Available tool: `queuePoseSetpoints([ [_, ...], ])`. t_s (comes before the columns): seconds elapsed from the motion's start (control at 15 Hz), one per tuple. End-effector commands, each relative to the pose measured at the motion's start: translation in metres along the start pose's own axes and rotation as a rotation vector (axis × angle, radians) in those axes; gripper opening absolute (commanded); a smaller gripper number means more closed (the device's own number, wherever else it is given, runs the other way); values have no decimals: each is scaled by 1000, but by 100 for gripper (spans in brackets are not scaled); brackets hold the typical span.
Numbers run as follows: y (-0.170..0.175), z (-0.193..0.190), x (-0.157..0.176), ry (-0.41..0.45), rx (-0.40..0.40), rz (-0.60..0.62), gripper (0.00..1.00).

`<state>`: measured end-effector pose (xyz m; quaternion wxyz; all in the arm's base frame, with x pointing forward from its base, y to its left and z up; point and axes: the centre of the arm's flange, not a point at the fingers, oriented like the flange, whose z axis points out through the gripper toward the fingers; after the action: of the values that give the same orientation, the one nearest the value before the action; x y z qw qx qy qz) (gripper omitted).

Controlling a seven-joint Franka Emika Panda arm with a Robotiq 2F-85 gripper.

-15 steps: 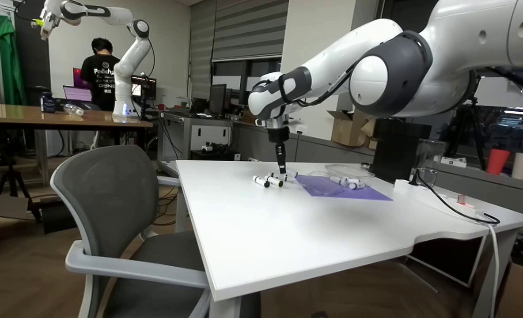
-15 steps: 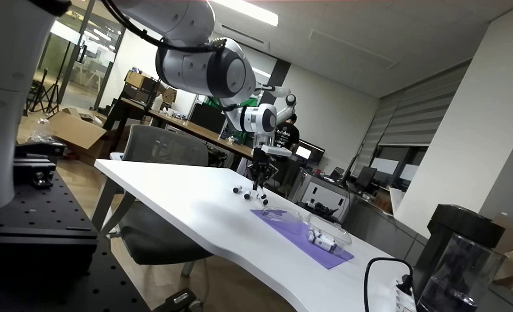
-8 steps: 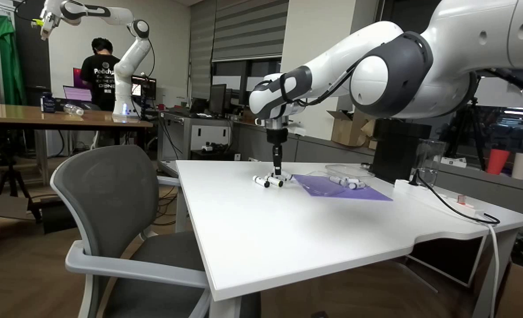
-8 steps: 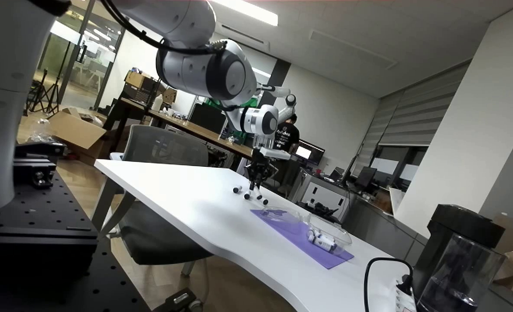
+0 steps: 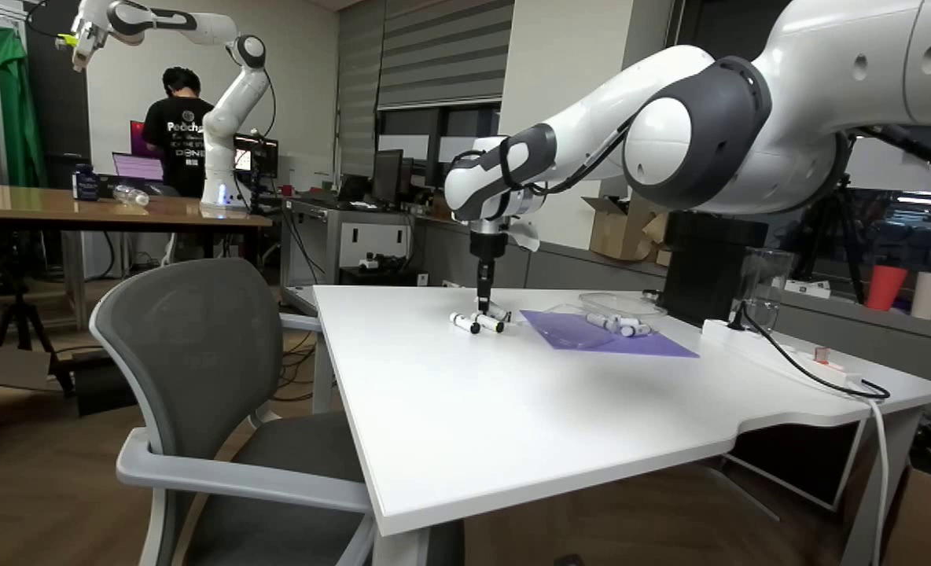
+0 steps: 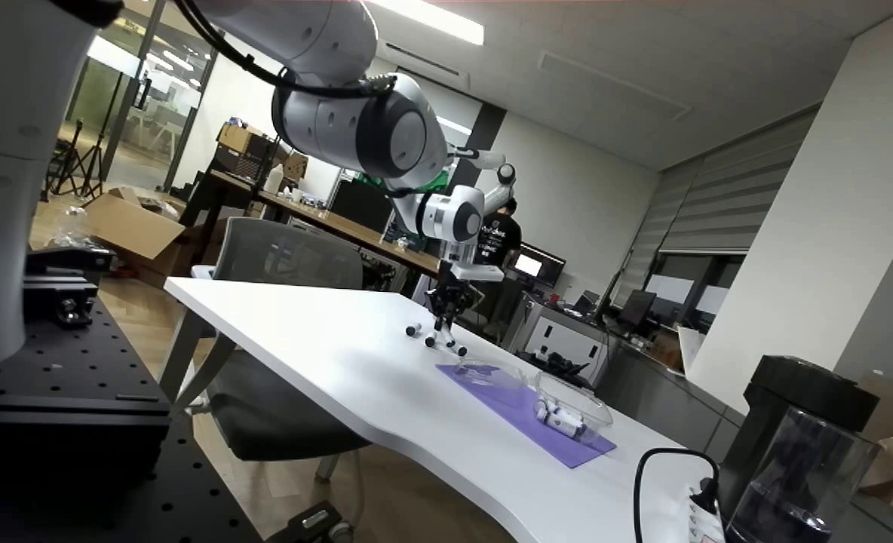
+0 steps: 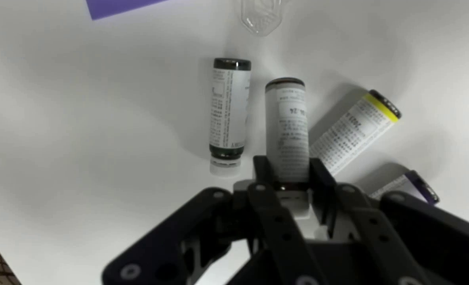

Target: Take three bottles from the container and put them on the table

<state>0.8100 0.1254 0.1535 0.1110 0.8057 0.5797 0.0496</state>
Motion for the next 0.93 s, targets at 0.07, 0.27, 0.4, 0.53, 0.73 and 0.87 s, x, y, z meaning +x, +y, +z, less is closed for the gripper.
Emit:
queuePoseSetpoints([
  [0.07,-3,4,-5,23,-19,4,64],
  [0.27,-3,1,-6,27,-25,1,84],
  [0.4,-1,-8,-6,21,-30,8,98],
  [0.53,3,-22,-6,1,-36,18,100],
  [0.73,11,-44,-14,-44,-23,12,100],
  [0.87,16,-56,-24,-104,12,19,100],
])
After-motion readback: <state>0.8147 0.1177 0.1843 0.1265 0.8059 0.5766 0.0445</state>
